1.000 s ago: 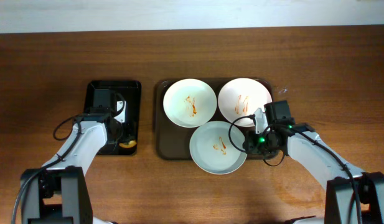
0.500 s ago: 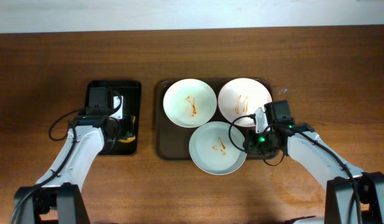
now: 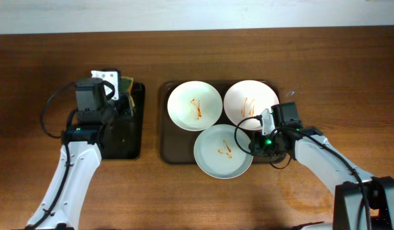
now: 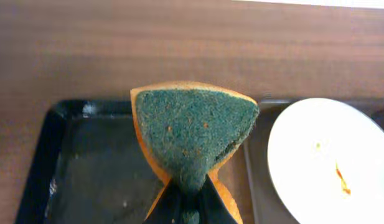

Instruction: Clean dirty plates on tray and stack at the side

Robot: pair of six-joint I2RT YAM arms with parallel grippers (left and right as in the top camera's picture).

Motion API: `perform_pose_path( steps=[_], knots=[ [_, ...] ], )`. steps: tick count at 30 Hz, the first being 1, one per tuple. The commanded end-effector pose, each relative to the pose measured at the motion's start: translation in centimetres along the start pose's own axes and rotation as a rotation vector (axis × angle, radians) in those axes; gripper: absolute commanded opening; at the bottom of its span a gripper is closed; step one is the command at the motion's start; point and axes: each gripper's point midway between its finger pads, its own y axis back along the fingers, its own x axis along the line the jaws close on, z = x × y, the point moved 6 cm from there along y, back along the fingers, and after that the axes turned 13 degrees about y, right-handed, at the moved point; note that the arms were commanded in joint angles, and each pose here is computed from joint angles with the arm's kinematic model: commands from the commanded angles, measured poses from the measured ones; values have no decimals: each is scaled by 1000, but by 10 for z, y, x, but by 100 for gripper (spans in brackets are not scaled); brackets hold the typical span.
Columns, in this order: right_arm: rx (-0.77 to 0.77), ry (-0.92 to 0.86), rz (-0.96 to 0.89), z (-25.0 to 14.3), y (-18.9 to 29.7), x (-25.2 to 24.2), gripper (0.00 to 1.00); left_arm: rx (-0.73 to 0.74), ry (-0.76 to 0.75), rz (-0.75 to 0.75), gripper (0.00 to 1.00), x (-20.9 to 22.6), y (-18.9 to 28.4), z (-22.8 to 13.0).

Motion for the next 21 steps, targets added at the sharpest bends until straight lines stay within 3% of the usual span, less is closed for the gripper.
perform_pose_path(
  steps=[1, 7, 21],
  knots=[
    [-17, 17, -2, 8, 1, 3, 4, -44, -32, -16, 0, -5, 11, 11],
    [-17, 17, -2, 8, 1, 3, 4, 56, -22, 61, 0, 7, 3, -9],
    [-17, 17, -1, 8, 1, 3, 4, 392, -32, 114, 0, 18, -68, -90]
  ],
)
